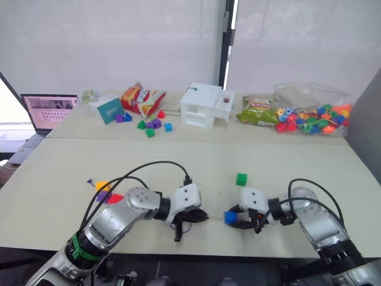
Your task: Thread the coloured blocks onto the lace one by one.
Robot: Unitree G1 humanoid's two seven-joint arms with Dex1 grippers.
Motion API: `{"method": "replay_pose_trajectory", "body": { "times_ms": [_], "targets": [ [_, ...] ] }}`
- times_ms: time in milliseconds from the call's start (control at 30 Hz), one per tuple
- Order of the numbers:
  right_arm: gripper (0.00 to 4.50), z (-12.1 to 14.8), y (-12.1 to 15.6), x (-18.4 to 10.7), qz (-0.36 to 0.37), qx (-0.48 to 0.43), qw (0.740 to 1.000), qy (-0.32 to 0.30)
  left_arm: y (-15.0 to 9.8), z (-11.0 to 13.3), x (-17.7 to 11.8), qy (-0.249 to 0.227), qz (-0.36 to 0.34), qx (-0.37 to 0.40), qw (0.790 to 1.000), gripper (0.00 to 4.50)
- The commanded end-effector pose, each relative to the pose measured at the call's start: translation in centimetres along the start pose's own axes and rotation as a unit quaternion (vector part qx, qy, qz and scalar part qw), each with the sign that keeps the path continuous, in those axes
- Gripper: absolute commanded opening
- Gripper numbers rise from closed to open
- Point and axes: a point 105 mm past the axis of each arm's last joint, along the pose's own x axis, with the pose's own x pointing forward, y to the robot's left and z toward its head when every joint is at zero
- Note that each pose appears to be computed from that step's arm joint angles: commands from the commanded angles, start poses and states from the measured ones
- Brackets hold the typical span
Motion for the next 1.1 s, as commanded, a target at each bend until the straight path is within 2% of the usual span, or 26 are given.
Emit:
{"method": "replay_pose_trajectory", "body": {
  "times_ms": [33, 600, 1100],
  "targets": [
    [1.28, 0.2, -0.2, -0.1, -0.008, -0.007, 1.0, 0.007, 0.2, 0.5, 0.2, 0.0, 0.003, 0.018, 1.0, 0.0],
    [1.28, 0.3, 0.0, 0.0, -0.01, 0.0, 1.0, 0.01, -0.4, 2.0, 1.1, -0.03, -0.011, 0.031, 0.999, 0.0],
    [1.28, -0.2, 0.1, 0.1, -0.008, 0.002, 1.0, 0.024, -0.5, 2.2, 0.1, -0.035, -0.012, 0.029, 0.999, 0.0]
  ]
}}
